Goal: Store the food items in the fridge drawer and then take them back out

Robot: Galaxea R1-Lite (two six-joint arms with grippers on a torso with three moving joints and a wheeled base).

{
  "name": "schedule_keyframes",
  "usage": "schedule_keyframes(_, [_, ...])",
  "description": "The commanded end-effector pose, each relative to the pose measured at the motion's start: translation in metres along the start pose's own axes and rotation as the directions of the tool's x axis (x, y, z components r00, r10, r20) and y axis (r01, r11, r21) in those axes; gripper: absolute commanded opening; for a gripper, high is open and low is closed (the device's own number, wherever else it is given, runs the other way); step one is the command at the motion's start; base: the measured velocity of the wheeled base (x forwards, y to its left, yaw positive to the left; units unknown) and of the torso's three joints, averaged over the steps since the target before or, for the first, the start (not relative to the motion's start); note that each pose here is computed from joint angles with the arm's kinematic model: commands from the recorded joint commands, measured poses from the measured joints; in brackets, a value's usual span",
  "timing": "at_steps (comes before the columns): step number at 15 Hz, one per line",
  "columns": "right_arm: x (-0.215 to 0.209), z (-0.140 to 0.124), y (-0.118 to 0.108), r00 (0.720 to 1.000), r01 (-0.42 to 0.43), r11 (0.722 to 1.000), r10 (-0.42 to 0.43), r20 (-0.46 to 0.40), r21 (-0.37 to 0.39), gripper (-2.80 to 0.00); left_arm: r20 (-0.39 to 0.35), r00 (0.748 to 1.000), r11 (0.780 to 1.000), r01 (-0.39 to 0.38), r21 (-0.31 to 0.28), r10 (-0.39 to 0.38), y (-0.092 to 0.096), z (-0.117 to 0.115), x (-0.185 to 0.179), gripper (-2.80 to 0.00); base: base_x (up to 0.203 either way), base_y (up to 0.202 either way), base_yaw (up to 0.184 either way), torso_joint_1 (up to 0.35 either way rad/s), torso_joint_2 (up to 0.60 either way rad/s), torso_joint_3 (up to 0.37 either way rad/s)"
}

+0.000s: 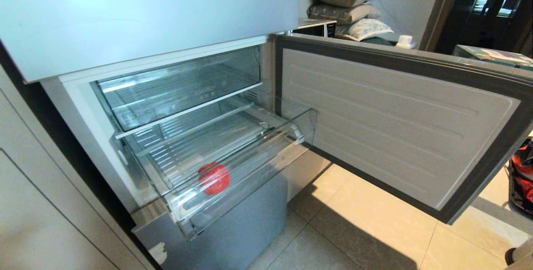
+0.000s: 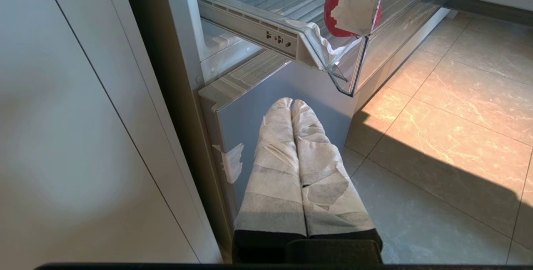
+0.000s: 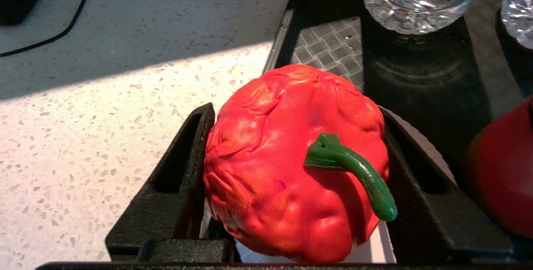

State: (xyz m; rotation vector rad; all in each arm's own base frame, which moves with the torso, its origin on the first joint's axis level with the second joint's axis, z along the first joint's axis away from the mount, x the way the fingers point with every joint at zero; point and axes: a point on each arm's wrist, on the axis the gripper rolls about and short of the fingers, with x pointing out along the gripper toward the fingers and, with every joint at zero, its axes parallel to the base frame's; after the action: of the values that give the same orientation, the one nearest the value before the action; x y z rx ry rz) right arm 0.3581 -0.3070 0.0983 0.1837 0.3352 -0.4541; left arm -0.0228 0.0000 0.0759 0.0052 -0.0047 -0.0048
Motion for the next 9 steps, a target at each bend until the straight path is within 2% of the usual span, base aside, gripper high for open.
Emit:
schedule_keyframes(1, [-0.009, 0.013, 0.002, 0.999, 0.0, 1.0, 0.001, 0.032, -0.008, -2.8, 0.0, 1.0, 1.0, 0.0, -0.001, 0.0, 0.0, 0.0, 0.0, -2.8, 0.0, 0.0, 0.0, 0.0, 0.0, 0.0])
schedule_keyframes(4, [-0.043, 0.047, 0.012, 0.994, 0.001, 1.0, 0.003, 0.11, -0.029, -2.8, 0.0, 1.0, 1.0, -0.001, 0.001, 0.001, 0.0, 0.0, 0.0, -2.8, 0.0, 0.0, 0.0, 0.0, 0.0, 0.0])
schedule_keyframes(6, [-0.081, 0.065, 0.022, 0.989, 0.004, 0.999, 0.003, 0.15, -0.043, -2.8, 0.0, 1.0, 1.0, -0.001, 0.0, 0.001, 0.0, 0.0, 0.0, -2.8, 0.0, 0.0, 0.0, 0.0, 0.0, 0.0])
schedule_keyframes(9, [-0.153, 0.074, 0.041, 0.983, 0.018, 0.998, -0.006, 0.183, -0.062, -2.8, 0.0, 1.0, 1.0, -0.001, 0.001, 0.001, 0.0, 0.0, 0.0, -2.8, 0.0, 0.0, 0.0, 0.0, 0.0, 0.0])
